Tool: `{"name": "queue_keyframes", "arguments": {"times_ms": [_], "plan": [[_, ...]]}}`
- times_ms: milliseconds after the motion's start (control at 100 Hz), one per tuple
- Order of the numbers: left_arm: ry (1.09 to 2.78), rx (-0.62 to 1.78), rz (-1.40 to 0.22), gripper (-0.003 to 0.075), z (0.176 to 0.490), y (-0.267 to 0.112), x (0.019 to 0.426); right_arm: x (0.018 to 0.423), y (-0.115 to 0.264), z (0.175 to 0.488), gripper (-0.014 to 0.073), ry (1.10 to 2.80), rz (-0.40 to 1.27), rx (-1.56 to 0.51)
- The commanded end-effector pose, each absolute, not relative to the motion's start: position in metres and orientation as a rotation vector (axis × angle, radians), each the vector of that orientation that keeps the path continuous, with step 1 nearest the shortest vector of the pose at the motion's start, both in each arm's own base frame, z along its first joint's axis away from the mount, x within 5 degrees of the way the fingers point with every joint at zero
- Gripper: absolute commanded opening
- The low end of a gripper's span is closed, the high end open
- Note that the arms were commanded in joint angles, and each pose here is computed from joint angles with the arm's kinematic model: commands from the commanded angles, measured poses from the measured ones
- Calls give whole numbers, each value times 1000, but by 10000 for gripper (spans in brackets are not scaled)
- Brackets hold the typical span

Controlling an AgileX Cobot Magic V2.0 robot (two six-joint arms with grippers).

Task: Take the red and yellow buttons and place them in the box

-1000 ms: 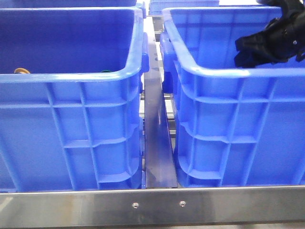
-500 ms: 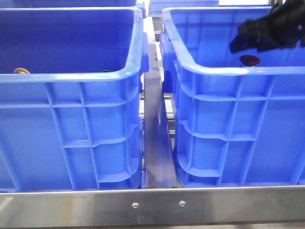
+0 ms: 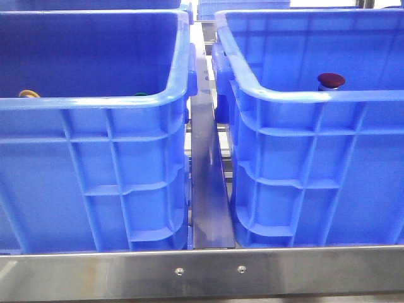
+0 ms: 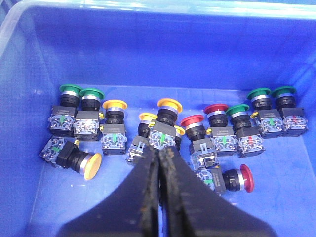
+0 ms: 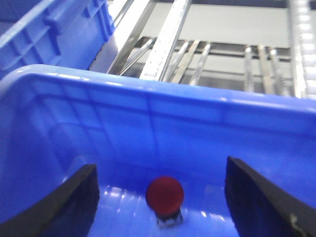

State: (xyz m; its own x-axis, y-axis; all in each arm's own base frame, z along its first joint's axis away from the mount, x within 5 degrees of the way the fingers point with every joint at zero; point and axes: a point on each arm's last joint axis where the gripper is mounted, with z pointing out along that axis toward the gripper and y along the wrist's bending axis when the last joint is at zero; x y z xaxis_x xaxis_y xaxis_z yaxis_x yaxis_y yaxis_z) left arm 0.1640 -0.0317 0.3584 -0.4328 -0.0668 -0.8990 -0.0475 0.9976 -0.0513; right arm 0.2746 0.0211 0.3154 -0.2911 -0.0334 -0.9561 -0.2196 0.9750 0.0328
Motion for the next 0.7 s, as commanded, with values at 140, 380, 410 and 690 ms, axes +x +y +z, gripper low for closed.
{"name": "queue_keyframes", "arguments": {"times_ms": [140, 380, 410, 690], "plan": [[1934, -62, -53, -19, 373, -32, 164, 210, 21, 345, 550, 1719, 107, -94], [1934, -62, -53, -19, 373, -32, 164, 154, 21, 354, 550, 1585, 131, -107], [1934, -62, -53, -19, 373, -32, 164, 149, 20, 354, 550, 1570, 133, -101], [1934, -62, -53, -19, 373, -32, 164, 105, 15, 345, 342, 1466, 136, -95]]}}
